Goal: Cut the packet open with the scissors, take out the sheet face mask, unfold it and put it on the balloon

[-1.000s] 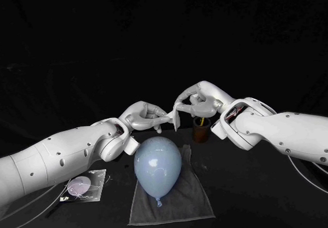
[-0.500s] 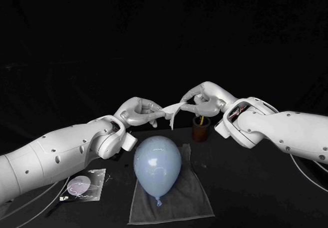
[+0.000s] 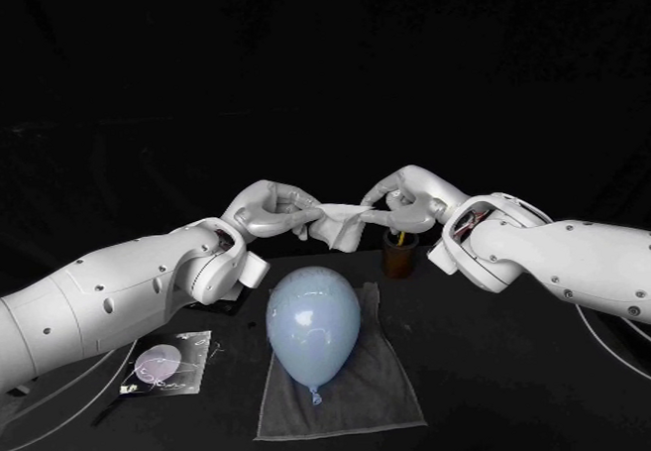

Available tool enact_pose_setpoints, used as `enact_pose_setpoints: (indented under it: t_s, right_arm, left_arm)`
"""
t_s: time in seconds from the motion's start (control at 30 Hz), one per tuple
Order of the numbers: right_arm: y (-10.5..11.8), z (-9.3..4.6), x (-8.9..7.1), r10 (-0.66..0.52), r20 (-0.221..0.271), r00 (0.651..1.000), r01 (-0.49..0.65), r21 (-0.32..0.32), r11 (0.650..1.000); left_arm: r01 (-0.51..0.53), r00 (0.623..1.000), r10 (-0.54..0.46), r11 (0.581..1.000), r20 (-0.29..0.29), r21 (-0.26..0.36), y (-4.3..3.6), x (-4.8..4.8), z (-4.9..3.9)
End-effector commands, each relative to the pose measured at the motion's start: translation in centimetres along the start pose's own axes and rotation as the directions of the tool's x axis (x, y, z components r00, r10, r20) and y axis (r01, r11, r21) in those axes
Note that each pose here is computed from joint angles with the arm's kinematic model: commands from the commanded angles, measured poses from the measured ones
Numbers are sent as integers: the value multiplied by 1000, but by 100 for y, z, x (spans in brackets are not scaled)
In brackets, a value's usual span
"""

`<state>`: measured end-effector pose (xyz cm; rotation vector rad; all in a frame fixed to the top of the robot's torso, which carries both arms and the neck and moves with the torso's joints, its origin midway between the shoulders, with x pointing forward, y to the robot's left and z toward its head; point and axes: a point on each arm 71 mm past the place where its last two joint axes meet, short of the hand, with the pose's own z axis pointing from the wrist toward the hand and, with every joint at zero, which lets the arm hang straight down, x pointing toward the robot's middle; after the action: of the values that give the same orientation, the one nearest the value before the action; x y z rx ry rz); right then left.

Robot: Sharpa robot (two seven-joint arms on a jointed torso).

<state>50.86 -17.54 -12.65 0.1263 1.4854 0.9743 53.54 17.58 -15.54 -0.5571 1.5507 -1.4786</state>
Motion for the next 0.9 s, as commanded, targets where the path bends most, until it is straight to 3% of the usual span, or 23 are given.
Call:
enact_pose_setpoints:
  t_s: [0.03,0.6,0.9]
  right_arm:
    - [-8,10,12,-19,-10,1000,19,20,1000]
    - [-41,8,-7,-32,1,999,32,44,999]
    - [19,-67,20,-16,-31,999,17,27,999]
  left_arm:
    - [-3,1000,3,1000,-31,-7,-15,26,18]
    - [-10,998,7,999,-58,-53,14,4,13]
    - [6,990,-18,996,-137,-89,3,51,-98]
